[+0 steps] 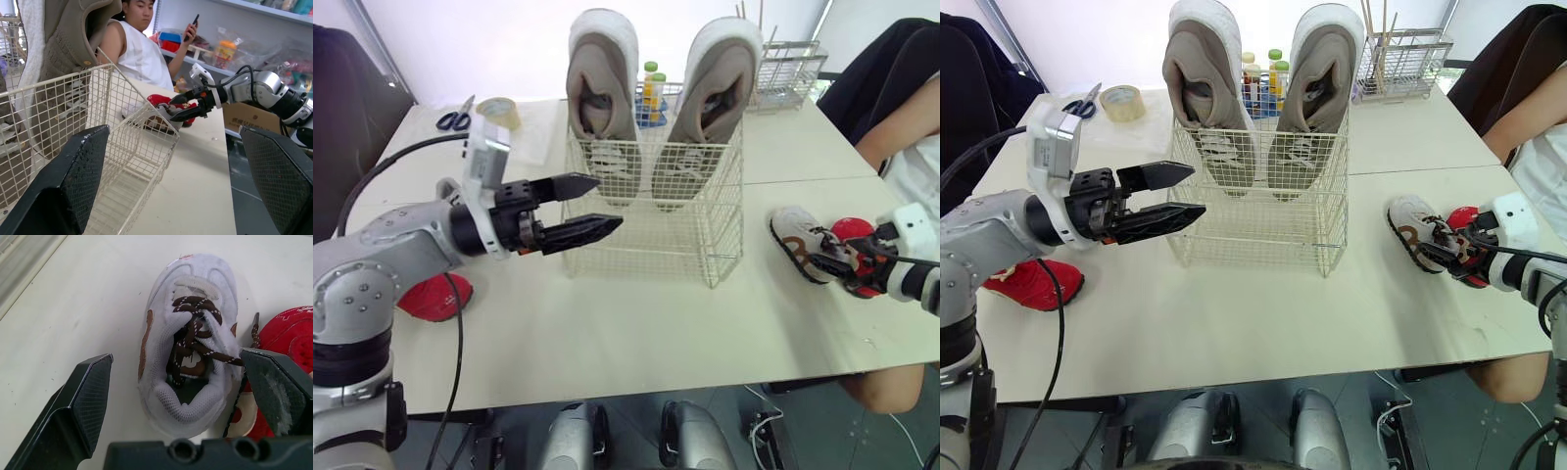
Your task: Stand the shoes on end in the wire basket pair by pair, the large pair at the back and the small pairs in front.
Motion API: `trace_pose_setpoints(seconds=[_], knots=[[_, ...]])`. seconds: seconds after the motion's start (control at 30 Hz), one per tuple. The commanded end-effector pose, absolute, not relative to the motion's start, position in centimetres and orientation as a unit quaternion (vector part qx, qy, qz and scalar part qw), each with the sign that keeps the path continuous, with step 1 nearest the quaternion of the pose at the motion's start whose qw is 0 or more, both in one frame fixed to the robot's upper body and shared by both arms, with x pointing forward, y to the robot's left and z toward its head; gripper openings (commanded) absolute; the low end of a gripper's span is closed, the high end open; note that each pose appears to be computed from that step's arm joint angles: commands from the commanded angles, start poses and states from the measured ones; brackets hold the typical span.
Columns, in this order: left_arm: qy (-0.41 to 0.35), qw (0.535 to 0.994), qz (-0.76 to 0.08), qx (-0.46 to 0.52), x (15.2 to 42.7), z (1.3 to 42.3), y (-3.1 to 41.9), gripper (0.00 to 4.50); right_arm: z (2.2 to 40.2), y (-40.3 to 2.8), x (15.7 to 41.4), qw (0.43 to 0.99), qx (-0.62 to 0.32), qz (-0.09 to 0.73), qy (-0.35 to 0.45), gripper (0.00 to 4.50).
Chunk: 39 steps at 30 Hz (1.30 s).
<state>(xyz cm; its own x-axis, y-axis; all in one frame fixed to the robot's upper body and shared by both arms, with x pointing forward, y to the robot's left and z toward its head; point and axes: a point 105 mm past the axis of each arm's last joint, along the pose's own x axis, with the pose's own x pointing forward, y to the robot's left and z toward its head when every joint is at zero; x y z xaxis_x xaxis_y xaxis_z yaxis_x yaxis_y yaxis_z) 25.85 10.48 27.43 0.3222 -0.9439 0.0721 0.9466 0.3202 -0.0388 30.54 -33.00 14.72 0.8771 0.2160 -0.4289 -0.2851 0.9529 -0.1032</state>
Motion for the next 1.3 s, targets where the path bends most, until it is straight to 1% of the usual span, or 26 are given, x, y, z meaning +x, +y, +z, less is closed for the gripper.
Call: trace_pose_setpoints(seconds=[0.03, 0.3, 0.63, 0.7, 0.77, 0.8, 0.83, 0.87, 0.93, 0.97, 1.0, 1.07, 1.13, 1.3], knots=[[-0.042, 0.809, -0.586, -0.023, 25.4, 28.4, 10.1, 4.41, 14.4, -33.1, 30.5, 0.967, -0.068, 0.127, 0.212, 4.50], [-0.045, 0.813, -0.581, -0.021, 25.4, 28.7, 10.0, 4.41, 12.2, -33.8, 30.9, 0.962, -0.075, 0.122, 0.235, 4.50], [-0.049, 0.817, -0.575, -0.020, 25.5, 28.9, 9.9, 4.41, 11.7, -32.6, 32.4, 0.962, -0.072, 0.136, 0.227, 4.50], [-0.050, 0.817, -0.574, -0.020, 25.5, 28.9, 9.8, 4.50, 11.8, -32.3, 32.6, 0.962, -0.072, 0.136, 0.224, 3.98], [-0.051, 0.817, -0.574, -0.020, 25.5, 29.0, 9.8, 4.50, 12.1, -31.9, 32.8, 0.964, -0.071, 0.137, 0.218, 3.32], [-0.051, 0.817, -0.573, -0.020, 25.5, 28.9, 9.8, 4.50, 12.2, -31.8, 32.8, 0.964, -0.070, 0.137, 0.217, 2.74], [-0.052, 0.818, -0.573, -0.020, 25.5, 29.0, 9.8, 4.50, 12.4, -31.7, 32.9, 0.964, -0.071, 0.138, 0.214, 2.30], [-0.052, 0.818, -0.573, -0.021, 25.5, 29.0, 9.8, 4.50, 12.6, -31.5, 32.9, 0.965, -0.073, 0.139, 0.211, 1.97], [-0.052, 0.818, -0.573, -0.021, 25.6, 29.0, 9.7, 4.50, 13.2, -31.3, 33.0, 0.966, -0.077, 0.143, 0.203, 1.41], [-0.052, 0.818, -0.573, -0.021, 25.6, 28.9, 9.7, 4.50, 13.5, -31.2, 33.0, 0.966, -0.080, 0.144, 0.199, 1.26], [-0.052, 0.818, -0.573, -0.021, 25.6, 28.8, 9.8, 4.50, 14.0, -31.1, 33.0, 0.967, -0.086, 0.146, 0.192, 1.00], [-0.050, 0.818, -0.573, -0.022, 25.6, 28.7, 10.0, 4.50, 15.3, -31.0, 33.0, 0.967, -0.101, 0.151, 0.179, 0.68], [-0.050, 0.818, -0.573, -0.023, 25.6, 28.7, 10.1, 4.50, 16.8, -31.1, 32.9, 0.967, -0.120, 0.155, 0.163, 0.68], [-0.051, 0.810, -0.583, -0.044, 26.1, 29.2, 10.3, 4.50, 23.1, -31.8, 32.6, 0.963, -0.188, 0.167, 0.100, 0.68]])
